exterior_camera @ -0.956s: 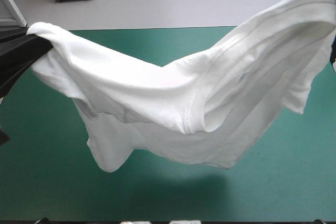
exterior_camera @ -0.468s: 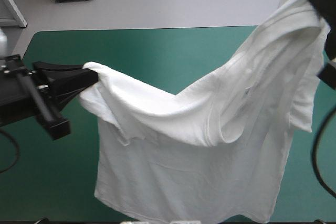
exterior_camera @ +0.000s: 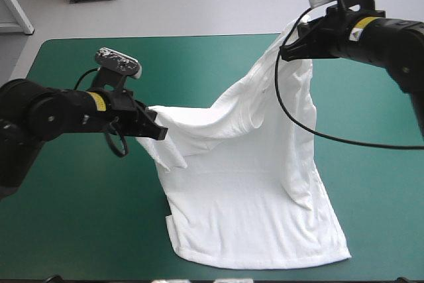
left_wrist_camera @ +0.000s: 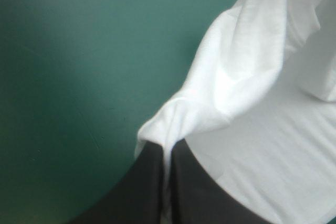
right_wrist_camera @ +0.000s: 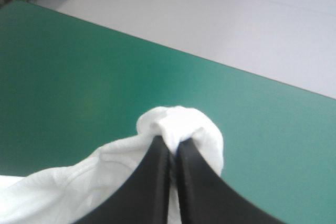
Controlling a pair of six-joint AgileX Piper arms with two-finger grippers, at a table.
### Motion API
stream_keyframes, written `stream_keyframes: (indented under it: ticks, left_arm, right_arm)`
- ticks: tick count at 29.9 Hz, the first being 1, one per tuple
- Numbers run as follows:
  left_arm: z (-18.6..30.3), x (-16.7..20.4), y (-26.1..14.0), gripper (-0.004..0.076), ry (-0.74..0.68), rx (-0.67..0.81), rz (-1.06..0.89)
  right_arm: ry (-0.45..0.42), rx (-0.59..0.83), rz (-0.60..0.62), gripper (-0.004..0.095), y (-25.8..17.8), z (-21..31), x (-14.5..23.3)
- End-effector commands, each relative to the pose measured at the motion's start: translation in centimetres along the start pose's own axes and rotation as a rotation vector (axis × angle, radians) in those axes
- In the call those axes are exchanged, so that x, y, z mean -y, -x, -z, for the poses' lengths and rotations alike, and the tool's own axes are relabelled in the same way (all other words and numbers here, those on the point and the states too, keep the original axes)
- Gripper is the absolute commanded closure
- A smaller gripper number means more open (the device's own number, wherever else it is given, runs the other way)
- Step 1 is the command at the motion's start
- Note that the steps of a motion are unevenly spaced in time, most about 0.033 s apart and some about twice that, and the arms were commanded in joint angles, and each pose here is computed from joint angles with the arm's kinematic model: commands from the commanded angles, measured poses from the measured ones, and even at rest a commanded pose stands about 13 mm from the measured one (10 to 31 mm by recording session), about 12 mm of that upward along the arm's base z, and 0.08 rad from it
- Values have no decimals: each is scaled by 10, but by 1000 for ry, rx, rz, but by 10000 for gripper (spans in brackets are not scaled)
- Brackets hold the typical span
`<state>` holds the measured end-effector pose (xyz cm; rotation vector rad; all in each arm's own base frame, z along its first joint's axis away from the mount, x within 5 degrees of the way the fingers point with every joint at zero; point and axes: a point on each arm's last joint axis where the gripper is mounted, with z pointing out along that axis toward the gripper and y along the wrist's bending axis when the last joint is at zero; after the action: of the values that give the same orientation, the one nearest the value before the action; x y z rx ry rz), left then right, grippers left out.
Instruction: Fold the cloth
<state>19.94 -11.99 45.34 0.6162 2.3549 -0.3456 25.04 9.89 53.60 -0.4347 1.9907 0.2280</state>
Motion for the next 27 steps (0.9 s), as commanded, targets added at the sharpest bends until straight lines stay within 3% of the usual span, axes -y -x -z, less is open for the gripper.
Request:
stream_keyframes:
  ticks: [1,8,14,21,27]
  left_arm:
    - [-20,-4,20,734,43,93,-20]
    - [-86,-17,47,733,127,159,-64]
    - [-126,-52,62,733,182,220,-2]
    - [-168,-99,76,733,165,249,85]
    - [-213,-118,80,733,144,240,110]
  right_arm:
    - [-77,87,28,921,11,-22,8]
    - [-80,-25,-54,921,-6,-102,34]
    - [-112,-113,-109,921,-30,-157,66]
    - [-79,-182,-138,921,-58,-212,82]
    - [-62,-252,-137,921,-87,-256,86]
